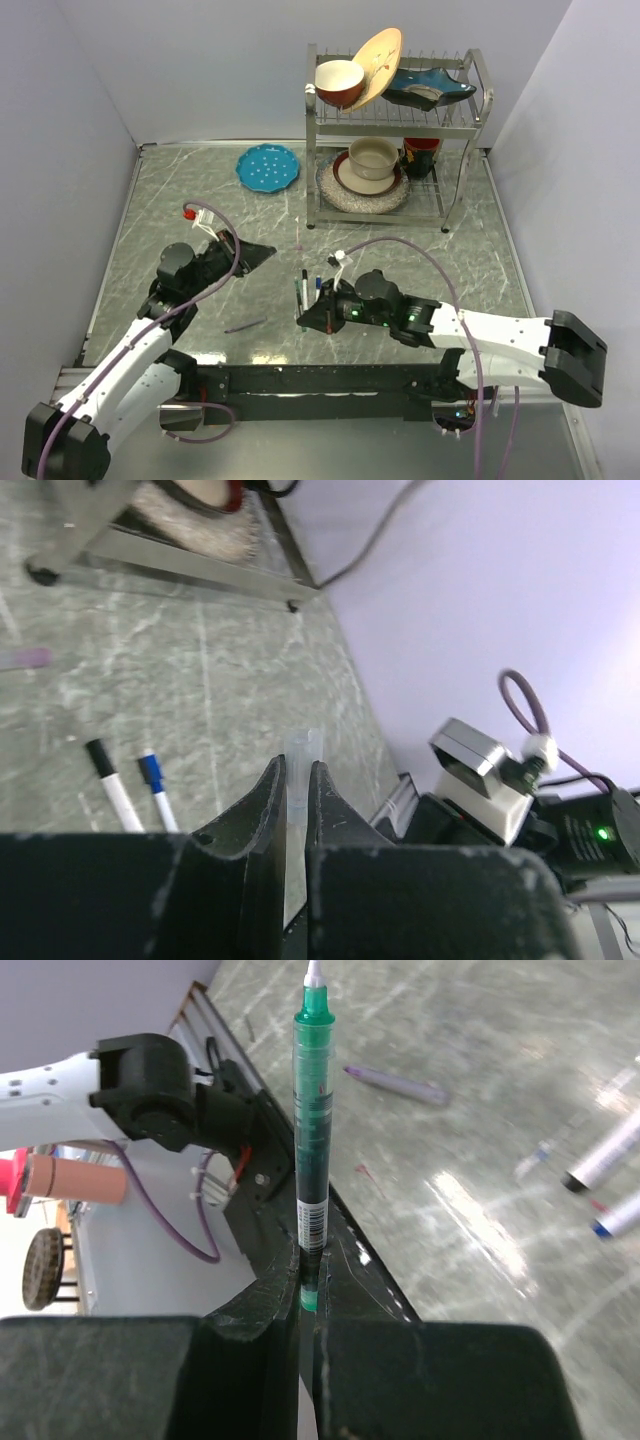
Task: Insert the pens into the pen caps
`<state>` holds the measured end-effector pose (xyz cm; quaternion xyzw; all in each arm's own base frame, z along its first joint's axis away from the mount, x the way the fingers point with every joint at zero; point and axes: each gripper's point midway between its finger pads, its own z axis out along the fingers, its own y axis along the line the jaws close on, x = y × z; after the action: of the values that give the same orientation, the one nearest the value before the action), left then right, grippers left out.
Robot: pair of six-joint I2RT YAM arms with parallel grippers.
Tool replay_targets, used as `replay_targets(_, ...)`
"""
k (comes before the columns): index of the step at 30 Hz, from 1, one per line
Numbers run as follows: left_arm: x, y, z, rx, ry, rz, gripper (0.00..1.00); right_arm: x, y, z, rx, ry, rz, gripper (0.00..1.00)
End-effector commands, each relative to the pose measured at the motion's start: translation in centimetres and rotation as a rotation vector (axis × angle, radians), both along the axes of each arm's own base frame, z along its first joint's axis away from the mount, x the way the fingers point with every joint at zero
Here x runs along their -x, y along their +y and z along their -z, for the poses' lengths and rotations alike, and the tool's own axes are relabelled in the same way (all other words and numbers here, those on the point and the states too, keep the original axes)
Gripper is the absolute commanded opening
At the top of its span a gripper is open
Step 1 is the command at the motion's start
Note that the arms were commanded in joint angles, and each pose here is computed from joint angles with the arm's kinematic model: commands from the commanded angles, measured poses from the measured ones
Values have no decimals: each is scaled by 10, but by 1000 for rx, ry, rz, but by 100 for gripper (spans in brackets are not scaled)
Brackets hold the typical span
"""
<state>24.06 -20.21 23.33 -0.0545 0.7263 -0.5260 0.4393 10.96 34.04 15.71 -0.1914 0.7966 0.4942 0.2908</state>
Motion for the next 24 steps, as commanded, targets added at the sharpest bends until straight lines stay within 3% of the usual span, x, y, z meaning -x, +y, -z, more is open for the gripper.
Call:
replay_targets(1,17,-8,-42,78,-173,80,1,-6,24,-37,-98,-67,-17,0)
replay_targets(24,29,-4,-43,78,-208,75,1,-13,46,-49,-117,-80,-24,0)
